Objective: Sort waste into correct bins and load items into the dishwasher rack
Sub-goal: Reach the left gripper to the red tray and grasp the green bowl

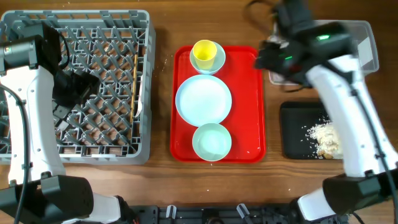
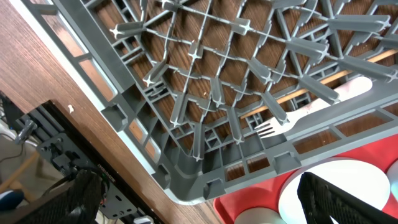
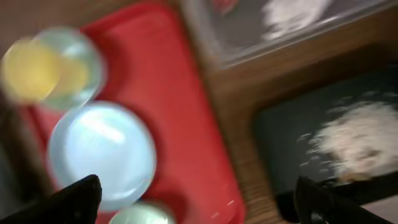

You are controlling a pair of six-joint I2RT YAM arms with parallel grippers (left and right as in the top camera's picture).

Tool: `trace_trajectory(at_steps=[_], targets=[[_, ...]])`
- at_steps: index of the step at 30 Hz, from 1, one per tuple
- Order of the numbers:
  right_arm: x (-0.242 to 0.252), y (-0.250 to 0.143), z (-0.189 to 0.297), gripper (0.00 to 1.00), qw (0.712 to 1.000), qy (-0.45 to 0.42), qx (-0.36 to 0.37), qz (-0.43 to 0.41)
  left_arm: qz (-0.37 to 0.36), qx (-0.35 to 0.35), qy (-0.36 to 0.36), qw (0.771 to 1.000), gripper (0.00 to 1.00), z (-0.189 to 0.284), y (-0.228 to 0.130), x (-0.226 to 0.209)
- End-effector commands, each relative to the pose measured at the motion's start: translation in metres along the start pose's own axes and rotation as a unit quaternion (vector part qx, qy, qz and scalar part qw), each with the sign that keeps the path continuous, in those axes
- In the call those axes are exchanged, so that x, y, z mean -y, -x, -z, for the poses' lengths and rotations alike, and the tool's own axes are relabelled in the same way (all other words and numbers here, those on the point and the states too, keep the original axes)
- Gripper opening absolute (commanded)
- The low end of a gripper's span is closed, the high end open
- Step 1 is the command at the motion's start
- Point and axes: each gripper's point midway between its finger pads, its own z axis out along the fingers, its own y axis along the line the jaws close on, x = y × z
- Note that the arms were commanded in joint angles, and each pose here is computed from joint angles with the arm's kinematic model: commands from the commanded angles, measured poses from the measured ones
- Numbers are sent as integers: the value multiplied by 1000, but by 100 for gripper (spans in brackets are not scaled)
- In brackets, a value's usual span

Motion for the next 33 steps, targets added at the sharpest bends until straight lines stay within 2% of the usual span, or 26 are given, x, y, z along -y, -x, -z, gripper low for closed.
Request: trace_trajectory(at_steps=[1, 6, 9, 11, 12, 14, 16, 17, 18, 19, 20, 22, 24, 26, 28, 33], targets=[[45, 31, 0, 100, 999, -22, 22, -33, 2, 7, -5, 1000, 100, 4, 1, -2], [78, 67, -3, 100, 993, -24, 64, -95, 4, 41, -52, 998, 100, 6, 19, 21], [80, 75, -2, 100, 992, -20, 78, -102, 1, -1, -68, 998, 100, 6, 3, 24], [80, 76, -2, 100, 991, -19, 80, -102, -17, -63, -101, 993, 100, 9, -22, 35], [80, 76, -2, 100, 991, -18, 81, -102, -82, -109, -138, 981, 100, 15, -46, 47], [80, 76, -2, 100, 991, -18, 81, -102, -197, -146, -167, 955, 100, 20, -82, 59], [80, 76, -2, 100, 991, -18, 81, -102, -278, -162, -151, 935, 100, 16, -114, 62], [80, 76, -2, 100, 991, -18, 81, -102, -351, -177, -131, 910, 99, 5, -157, 69], [80, 76, -2, 100, 991, -19, 81, -102, -379, -178, -128, 899, 99, 0, -173, 74], [80, 76, -2, 100, 991, -18, 81, -103, -416, -175, -124, 884, 100, -11, -199, 82], [80, 76, -2, 100, 991, -18, 81, -102, -434, -164, -117, 878, 100, -21, -219, 88], [80, 76, -2, 100, 991, -18, 81, -102, -441, -128, -95, 883, 100, -42, -244, 96], [80, 76, -2, 100, 991, -18, 81, -103, -445, -72, -77, 889, 91, -64, -269, 101], [80, 76, -2, 100, 991, -18, 81, -103, -481, -38, -84, 872, 92, -77, -300, 106], [80, 76, -2, 100, 991, -18, 81, -102, -529, -13, -94, 843, 94, -84, -331, 108], [80, 76, -2, 100, 991, -18, 81, -102, -588, 97, -96, 797, 93, -103, -362, 121]])
